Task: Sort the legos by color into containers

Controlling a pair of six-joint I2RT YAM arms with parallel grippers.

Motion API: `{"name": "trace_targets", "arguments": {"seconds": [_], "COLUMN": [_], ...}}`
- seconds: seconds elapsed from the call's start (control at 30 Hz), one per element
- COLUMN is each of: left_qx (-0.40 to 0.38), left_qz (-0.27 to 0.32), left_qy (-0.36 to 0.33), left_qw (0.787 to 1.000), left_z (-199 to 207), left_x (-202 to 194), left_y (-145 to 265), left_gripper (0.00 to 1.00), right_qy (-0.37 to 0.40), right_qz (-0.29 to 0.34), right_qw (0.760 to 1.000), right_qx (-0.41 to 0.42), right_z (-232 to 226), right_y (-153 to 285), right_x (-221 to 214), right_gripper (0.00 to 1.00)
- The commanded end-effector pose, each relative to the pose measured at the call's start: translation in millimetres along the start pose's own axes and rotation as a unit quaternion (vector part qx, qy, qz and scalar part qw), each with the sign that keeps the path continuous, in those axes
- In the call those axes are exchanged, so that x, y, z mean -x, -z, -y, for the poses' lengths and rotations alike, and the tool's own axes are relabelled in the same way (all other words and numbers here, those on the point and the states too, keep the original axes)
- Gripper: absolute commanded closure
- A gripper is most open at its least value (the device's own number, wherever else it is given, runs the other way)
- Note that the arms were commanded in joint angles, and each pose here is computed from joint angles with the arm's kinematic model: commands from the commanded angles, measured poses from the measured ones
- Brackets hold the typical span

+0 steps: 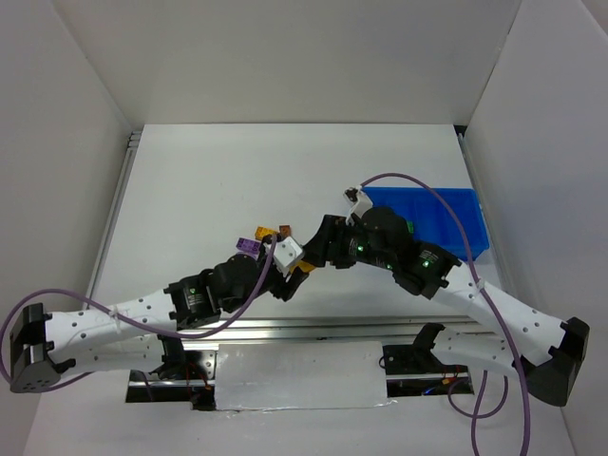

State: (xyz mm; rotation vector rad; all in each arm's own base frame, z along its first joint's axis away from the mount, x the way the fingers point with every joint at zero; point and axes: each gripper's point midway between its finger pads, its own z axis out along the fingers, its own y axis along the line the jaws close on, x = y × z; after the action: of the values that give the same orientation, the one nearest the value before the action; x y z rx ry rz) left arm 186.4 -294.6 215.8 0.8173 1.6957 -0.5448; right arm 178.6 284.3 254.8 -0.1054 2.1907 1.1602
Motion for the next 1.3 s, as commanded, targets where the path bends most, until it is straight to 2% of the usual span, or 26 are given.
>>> {"name": "trace_targets", "arguments": {"seconds": [0.0,0.07,0.13,0.33,0.4,0.47,0.5,0.53,0.57,0.6,0.63,0.7,0.73,0.8,0.83,0.87,0.9,0.93,1.13,1.27], "left_qx": [0.02,0.021,0.017,-0.006,-0.01,-0.012,-0.015,-0.017,-0.023,-0.027,-0.029,-0.036,-0.039,-0.047,-0.055,-0.058,-0.064,-0.07,-0.043,-0.011], "left_qz": [0.042,0.046,0.051,0.074,0.08,0.077,0.076,0.075,0.074,0.073,0.073,0.072,0.071,0.071,0.069,0.069,0.069,0.065,0.055,0.09], "left_qy": [-0.001,0.0,0.0,0.008,0.01,0.009,0.007,0.007,0.007,0.007,0.008,0.008,0.011,0.013,0.016,0.018,0.019,0.021,0.06,0.117], "left_qw": [0.999,0.999,0.999,0.997,0.997,0.997,0.997,0.997,0.997,0.997,0.997,0.997,0.997,0.996,0.996,0.996,0.995,0.995,0.996,0.989], "left_z": [-5.9,-7.0,-6.3,-1.5,-0.6,-0.6,0.4,0.8,3.2,4.6,5.4,7.6,9.2,11.5,14.5,15.6,17.2,19.5,10.0,-7.1], "left_x": [29.7,31.9,33.8,42.1,45.0,42.9,42.2,42.2,41.1,40.7,40.7,39.7,39.3,40.8,40.0,40.7,42.2,41.3,42.7,62.5], "left_y": [5.7,7.6,10.4,21.0,24.4,25.8,26.4,26.9,27.3,27.4,27.5,27.8,28.0,30.1,31.3,32.0,33.2,34.1,41.5,63.2], "left_gripper": [0.98,0.98,0.98,0.97,0.97,0.97,0.97,0.95,0.91,0.88,0.78,0.64,0.52,0.41,0.28,0.2,0.06,0.01,0.0,0.01], "right_qy": [0.006,0.008,0.015,0.029,0.028,0.027,0.028,0.029,0.031,0.033,0.034,0.042,0.047,0.057,0.061,0.064,0.068,0.072,0.118,0.136], "right_qz": [0.012,0.016,0.01,-0.027,-0.031,-0.03,-0.027,-0.026,-0.025,-0.019,-0.016,-0.005,-0.002,0.011,0.016,0.021,0.026,0.028,0.032,0.05], "right_qw": [1.0,0.999,0.998,0.998,0.998,0.997,0.997,0.997,0.996,0.995,0.995,0.993,0.992,0.99,0.989,0.989,0.989,0.989,0.983,0.983], "right_qx": [0.021,0.039,0.054,0.058,0.056,0.063,0.069,0.074,0.081,0.091,0.095,0.112,0.118,0.129,0.131,0.131,0.131,0.129,0.136,0.11], "right_z": [-12.1,-17.8,-22.3,-27.2,-25.4,-28.0,-30.5,-32.6,-35.4,-39.4,-41.0,-46.7,-48.1,-49.4,-46.8,-45.6,-45.1,-44.3,-39.8,-26.4], "right_y": [3.5,5.6,8.0,-2.0,-4.0,-3.3,-2.7,-1.7,0.7,2.3,3.4,7.8,9.2,12.3,13.4,13.3,12.9,12.6,12.1,14.4], "right_x": [5.4,5.9,3.3,-6.4,-8.1,-8.4,-6.9,-6.6,-7.1,-4.1,-3.1,-0.1,0.3,1.9,0.7,1.2,2.8,2.9,0.1,6.2], "right_gripper": [0.26,0.33,0.35,0.34,0.44,0.61,0.76,0.78,0.79,0.87,1.0,1.0,1.0,1.0,1.0,1.0,1.0,1.0,1.0,1.0]}}
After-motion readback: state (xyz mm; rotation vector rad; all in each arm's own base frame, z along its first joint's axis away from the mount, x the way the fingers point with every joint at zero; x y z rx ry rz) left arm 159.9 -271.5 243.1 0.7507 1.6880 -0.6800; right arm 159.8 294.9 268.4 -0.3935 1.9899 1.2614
